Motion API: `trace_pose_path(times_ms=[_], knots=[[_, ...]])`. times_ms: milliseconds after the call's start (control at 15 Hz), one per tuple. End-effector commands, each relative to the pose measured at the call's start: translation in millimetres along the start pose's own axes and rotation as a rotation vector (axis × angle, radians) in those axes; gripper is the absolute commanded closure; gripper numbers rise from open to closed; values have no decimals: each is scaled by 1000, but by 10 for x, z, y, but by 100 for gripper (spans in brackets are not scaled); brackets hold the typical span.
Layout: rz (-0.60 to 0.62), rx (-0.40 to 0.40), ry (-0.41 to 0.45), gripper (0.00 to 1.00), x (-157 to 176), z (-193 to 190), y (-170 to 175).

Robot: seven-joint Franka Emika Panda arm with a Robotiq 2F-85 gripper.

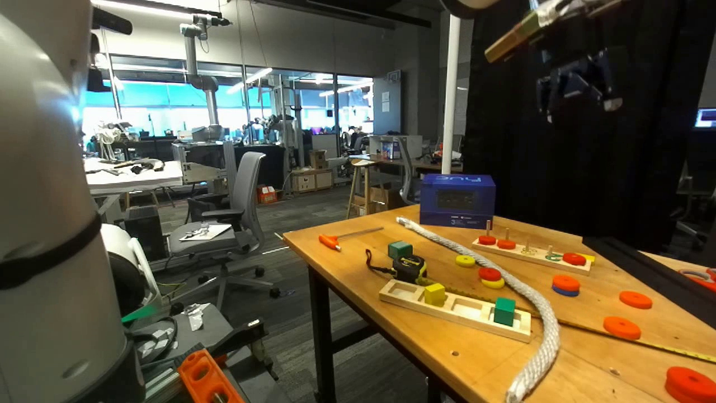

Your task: Remove one orange ring from the right side of the board and put it on the table

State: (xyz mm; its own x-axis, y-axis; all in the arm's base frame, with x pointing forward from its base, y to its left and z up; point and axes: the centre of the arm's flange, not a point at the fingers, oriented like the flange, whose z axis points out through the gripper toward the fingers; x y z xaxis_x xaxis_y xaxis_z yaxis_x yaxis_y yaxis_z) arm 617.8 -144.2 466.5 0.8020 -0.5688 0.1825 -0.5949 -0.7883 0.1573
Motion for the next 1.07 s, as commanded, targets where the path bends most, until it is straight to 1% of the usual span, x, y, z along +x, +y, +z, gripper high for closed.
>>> trace_pose_path(times_ms=[0, 200, 267, 400, 533, 600, 667, 800, 867, 933, 1000], knots=[[-201, -29, 9, 0, -434, -844, 256], [-323, -82, 93, 0, -735, -1503, 498], [-349, -92, 124, 0, -838, -1699, 602], [-357, -80, 193, 0, -1050, -2026, 897], [-311, -21, 252, 0, -1220, -2236, 1284], [-267, 0, 278, 0, -1294, -2317, 1495], [-205, 47, 287, 0, -1367, -2340, 1727], [-113, 118, 266, 0, -1477, -2380, 2115], [-78, 166, 250, 0, -1534, -2380, 2279], [-73, 209, 223, 0, -1589, -2364, 2428], [-96, 232, 189, 0, -1622, -2323, 2486]])
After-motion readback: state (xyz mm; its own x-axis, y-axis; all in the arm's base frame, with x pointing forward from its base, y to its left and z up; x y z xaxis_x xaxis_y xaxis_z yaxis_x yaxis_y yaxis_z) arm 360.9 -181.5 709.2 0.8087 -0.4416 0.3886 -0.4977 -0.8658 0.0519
